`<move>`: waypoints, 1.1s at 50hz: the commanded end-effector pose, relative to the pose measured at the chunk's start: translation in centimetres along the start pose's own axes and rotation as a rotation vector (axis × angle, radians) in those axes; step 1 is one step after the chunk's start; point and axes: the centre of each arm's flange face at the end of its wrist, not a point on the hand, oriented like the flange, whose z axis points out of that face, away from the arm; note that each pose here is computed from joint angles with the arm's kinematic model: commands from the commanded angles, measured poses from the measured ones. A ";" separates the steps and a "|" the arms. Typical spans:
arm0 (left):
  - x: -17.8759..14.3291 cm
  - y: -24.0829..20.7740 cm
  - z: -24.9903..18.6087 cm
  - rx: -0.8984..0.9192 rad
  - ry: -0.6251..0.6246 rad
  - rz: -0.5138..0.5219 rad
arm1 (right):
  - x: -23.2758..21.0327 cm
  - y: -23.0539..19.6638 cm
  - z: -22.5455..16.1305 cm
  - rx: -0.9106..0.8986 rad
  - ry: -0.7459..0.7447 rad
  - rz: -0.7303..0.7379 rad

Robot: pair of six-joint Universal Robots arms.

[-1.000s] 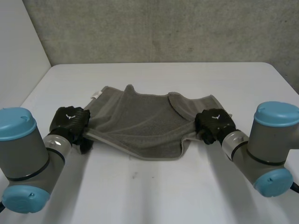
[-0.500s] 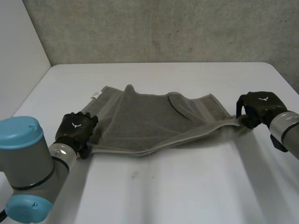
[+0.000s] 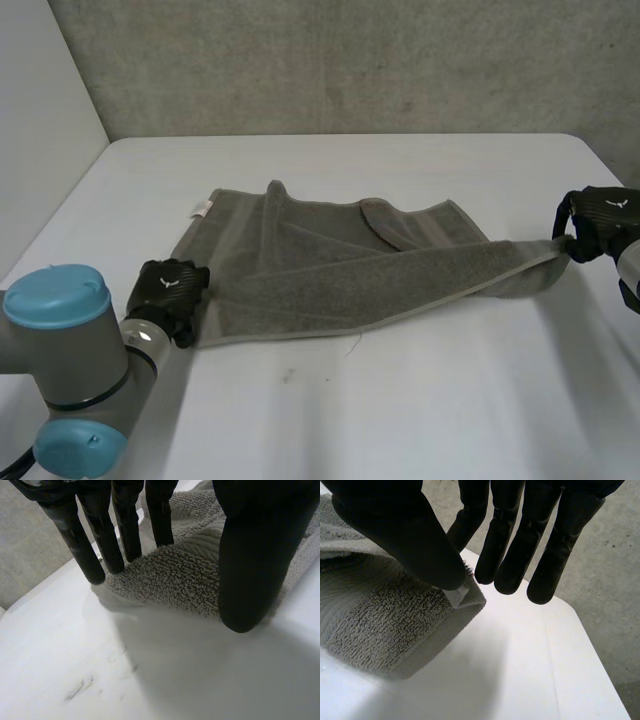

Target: Fold the towel.

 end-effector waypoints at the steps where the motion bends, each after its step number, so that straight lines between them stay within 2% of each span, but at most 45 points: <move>1: 0.5 -0.5 -0.7 0.014 0.015 0.001 | -0.2 0.6 0.1 -0.017 -0.009 0.002; 10: 0.9 -0.6 -1.0 0.024 0.042 -0.071 | -0.6 1.2 0.3 -0.038 -0.026 -0.002; 18: 1.4 -0.3 0.7 0.024 0.074 -0.078 | -1.0 1.4 0.2 -0.042 -0.043 -0.001; 25: 0.0 -2.1 1.3 0.068 0.035 -0.080 | -0.6 0.2 0.3 -0.011 -0.031 -0.019; 31: -2.6 -6.7 -1.6 0.115 0.004 -0.089 | -0.1 -3.4 -1.2 -0.008 -0.043 -0.099; 33: -3.1 -7.9 -2.5 0.127 0.006 -0.085 | 0.1 -6.0 -3.0 -0.013 -0.063 -0.186; 35: -4.0 -10.4 -4.7 0.148 0.015 -0.082 | 0.1 -6.9 -3.9 -0.021 -0.077 -0.234; 39: -4.7 -12.3 -6.9 0.145 0.042 -0.079 | -0.1 -8.4 -5.8 -0.045 -0.107 -0.328; 41: -5.0 -13.0 -8.3 0.092 0.079 -0.070 | -0.3 -9.0 -7.5 -0.084 -0.137 -0.412; 44: -5.4 -12.7 -8.6 0.036 0.085 -0.062 | -0.5 -8.9 -8.2 -0.115 -0.156 -0.447; 46: -6.1 -11.6 -8.9 -0.086 0.093 -0.032 | -0.8 -8.1 -9.1 -0.181 -0.194 -0.511; 49: -6.4 -10.3 -8.9 -0.177 0.109 0.016 | -1.4 -7.1 -9.4 -0.221 -0.237 -0.542; 53: -6.3 -8.9 -7.2 -0.223 0.121 0.043 | -2.1 -6.0 -9.0 -0.245 -0.272 -0.540; 55: -6.2 -8.2 -6.0 -0.232 0.120 0.042 | -2.8 -4.0 -7.1 -0.293 -0.316 -0.526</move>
